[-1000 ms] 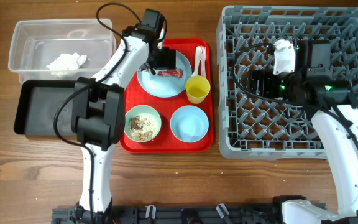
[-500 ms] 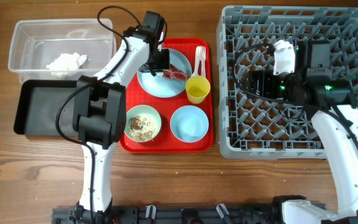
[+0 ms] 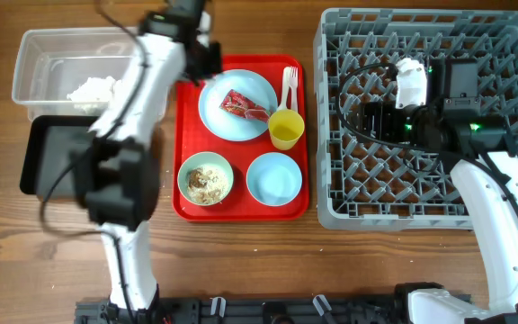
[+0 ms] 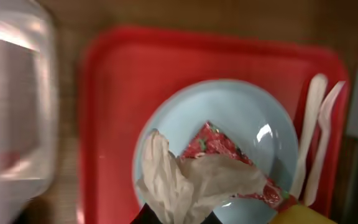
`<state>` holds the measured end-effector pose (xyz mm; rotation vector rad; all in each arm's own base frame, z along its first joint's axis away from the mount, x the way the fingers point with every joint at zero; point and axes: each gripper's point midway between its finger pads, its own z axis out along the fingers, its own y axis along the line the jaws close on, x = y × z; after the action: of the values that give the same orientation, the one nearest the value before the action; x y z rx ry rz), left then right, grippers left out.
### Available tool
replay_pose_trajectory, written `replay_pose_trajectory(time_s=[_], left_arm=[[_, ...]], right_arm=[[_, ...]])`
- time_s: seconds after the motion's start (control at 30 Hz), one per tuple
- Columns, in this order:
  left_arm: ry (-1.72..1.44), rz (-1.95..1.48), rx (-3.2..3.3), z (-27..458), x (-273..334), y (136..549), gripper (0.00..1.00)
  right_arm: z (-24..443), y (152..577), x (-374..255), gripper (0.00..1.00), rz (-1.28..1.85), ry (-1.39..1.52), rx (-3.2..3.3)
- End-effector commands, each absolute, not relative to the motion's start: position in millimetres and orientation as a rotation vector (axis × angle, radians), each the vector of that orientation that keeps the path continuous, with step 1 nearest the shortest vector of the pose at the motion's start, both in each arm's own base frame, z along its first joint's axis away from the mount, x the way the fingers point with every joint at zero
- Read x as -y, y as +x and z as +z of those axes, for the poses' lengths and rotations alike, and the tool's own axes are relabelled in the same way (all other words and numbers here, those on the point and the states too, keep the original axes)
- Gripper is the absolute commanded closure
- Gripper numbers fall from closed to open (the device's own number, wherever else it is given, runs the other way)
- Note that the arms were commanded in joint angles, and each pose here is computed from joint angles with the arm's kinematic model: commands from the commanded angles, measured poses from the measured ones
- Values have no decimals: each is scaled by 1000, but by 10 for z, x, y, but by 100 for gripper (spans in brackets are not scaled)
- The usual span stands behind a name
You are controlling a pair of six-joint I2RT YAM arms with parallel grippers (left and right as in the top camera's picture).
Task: Sort waste into correct bins and load items into the dishwasher rack
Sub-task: 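Return the left gripper to the plate and grasp the red wrapper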
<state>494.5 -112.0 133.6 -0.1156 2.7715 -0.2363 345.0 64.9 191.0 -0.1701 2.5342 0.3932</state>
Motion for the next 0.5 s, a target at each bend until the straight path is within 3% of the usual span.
replay_pose_trajectory(time_s=[0.0, 0.17, 0.27, 0.3, 0.37, 0.4, 0.47], left_arm=[[-291, -219, -2645, 1836, 501, 5046, 96], [-481, -122, -2629, 1678, -260, 5113, 94], [-565, -100, -2655, 1419, -561, 5137, 66], [-571, -97, -2670, 1341, -619, 5133, 48], [-556, -113, -2690, 1284, -639, 5119, 27], [-553, -112, -2692, 1282, -637, 5114, 11], [-528, -109, -2688, 1312, -634, 5121, 0]], right_arm=[[1923, 3470, -673, 0, 421, -167, -2533], [1924, 3472, -673, 0, 420, -167, -2532], [1925, 3472, -673, 0, 421, -167, -2532], [1924, 3471, -674, 0, 421, -167, -2533], [1926, 3474, -673, 0, 420, -167, -2531], [1928, 3478, -673, 0, 420, -168, -2529], [1928, 3478, -673, 0, 420, -168, -2529]])
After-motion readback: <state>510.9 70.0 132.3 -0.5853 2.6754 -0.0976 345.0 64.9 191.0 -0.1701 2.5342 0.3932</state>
